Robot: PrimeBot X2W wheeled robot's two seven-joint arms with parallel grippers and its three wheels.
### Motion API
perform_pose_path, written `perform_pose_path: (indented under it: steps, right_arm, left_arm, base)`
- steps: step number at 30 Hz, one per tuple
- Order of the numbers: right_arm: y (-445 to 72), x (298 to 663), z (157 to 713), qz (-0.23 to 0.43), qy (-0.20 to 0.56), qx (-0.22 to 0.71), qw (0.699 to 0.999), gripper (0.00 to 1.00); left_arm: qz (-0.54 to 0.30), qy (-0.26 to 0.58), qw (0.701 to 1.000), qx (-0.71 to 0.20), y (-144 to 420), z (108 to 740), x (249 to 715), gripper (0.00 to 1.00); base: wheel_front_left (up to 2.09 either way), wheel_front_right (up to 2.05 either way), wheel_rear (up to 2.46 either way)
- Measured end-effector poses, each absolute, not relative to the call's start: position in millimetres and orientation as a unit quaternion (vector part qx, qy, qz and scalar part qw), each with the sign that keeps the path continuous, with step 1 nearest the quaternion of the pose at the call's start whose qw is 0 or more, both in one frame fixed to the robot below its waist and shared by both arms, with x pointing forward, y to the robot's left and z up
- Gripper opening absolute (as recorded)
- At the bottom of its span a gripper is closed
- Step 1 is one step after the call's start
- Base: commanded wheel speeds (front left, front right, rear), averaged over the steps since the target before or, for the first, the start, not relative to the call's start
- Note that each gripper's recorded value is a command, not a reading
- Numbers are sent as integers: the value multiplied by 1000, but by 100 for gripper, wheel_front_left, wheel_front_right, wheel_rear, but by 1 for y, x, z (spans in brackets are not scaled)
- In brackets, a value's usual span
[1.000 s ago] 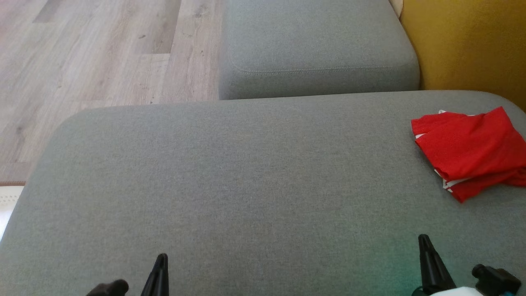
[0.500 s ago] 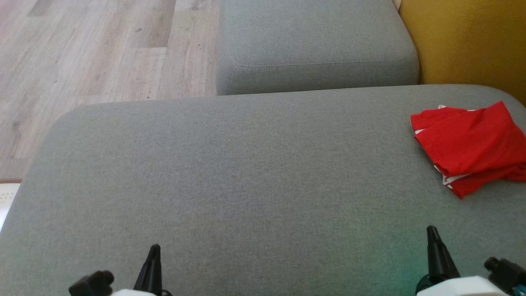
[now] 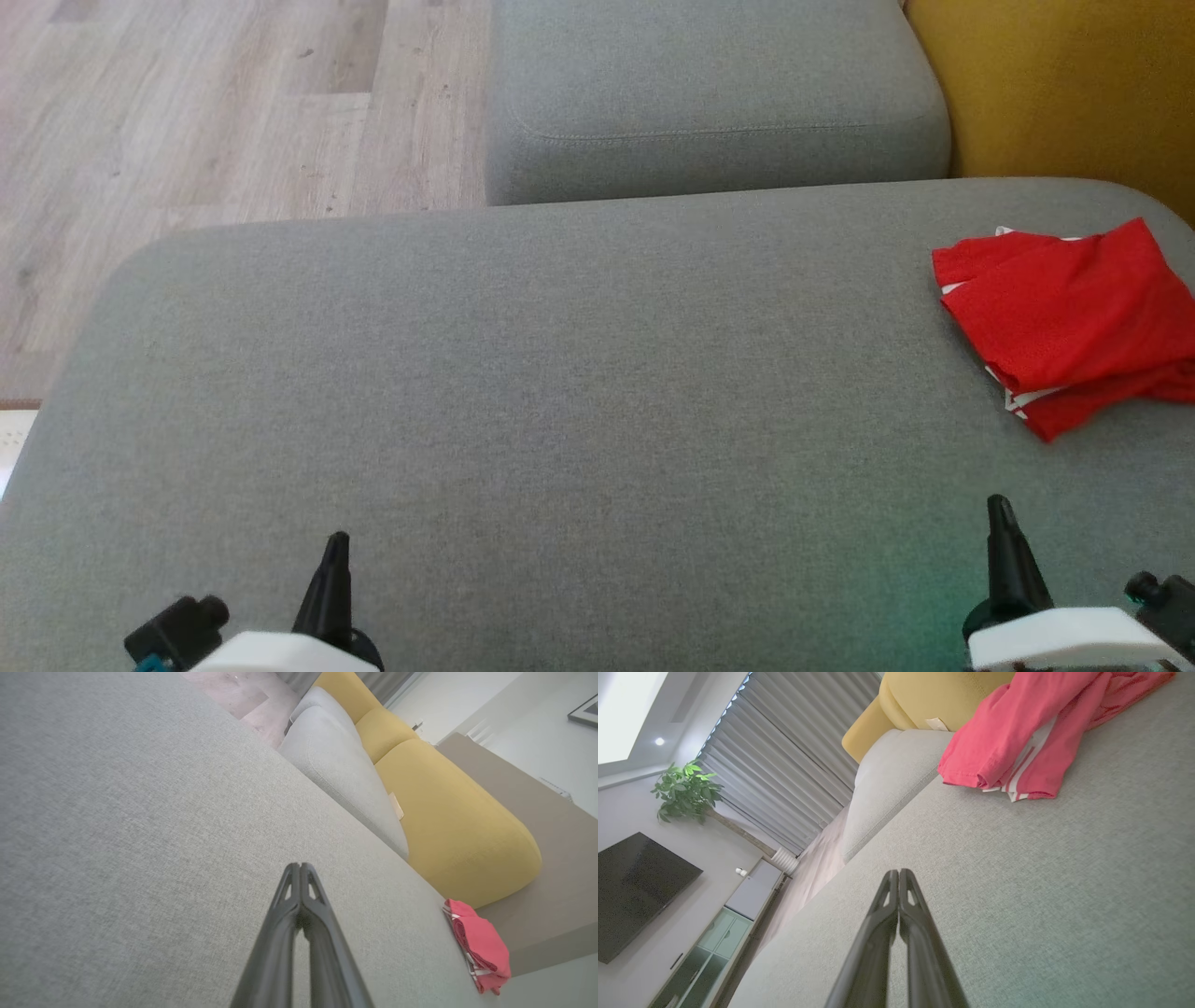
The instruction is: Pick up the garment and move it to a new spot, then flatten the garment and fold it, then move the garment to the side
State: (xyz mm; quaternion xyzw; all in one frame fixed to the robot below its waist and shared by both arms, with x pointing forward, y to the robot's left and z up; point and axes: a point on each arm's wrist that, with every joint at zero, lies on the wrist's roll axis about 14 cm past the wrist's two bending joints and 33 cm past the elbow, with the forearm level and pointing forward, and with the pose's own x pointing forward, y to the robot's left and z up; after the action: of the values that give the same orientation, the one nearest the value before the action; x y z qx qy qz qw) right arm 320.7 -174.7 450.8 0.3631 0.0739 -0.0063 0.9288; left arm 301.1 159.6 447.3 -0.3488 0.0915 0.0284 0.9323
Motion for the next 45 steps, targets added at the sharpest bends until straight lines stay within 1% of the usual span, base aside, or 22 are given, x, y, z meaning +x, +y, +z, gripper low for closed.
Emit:
perform_pose_path:
  steps: [23, 33, 45]
  right_arm:
    - [-187, 340, 459, -30, 63, 483, 873, 0]
    - [-191, 343, 457, -41, 63, 527, 846, 0]
    - [-197, 352, 462, -46, 53, 586, 808, 0]
  left_arm:
    - [38, 92, 874, -475, 167, 451, 324, 0]
    - [39, 91, 847, -521, 170, 453, 332, 0]
    - [39, 83, 808, -582, 175, 458, 344, 0]
  base:
    - [0, 0, 0]
    - [0, 0, 0]
    - [0, 0, 0]
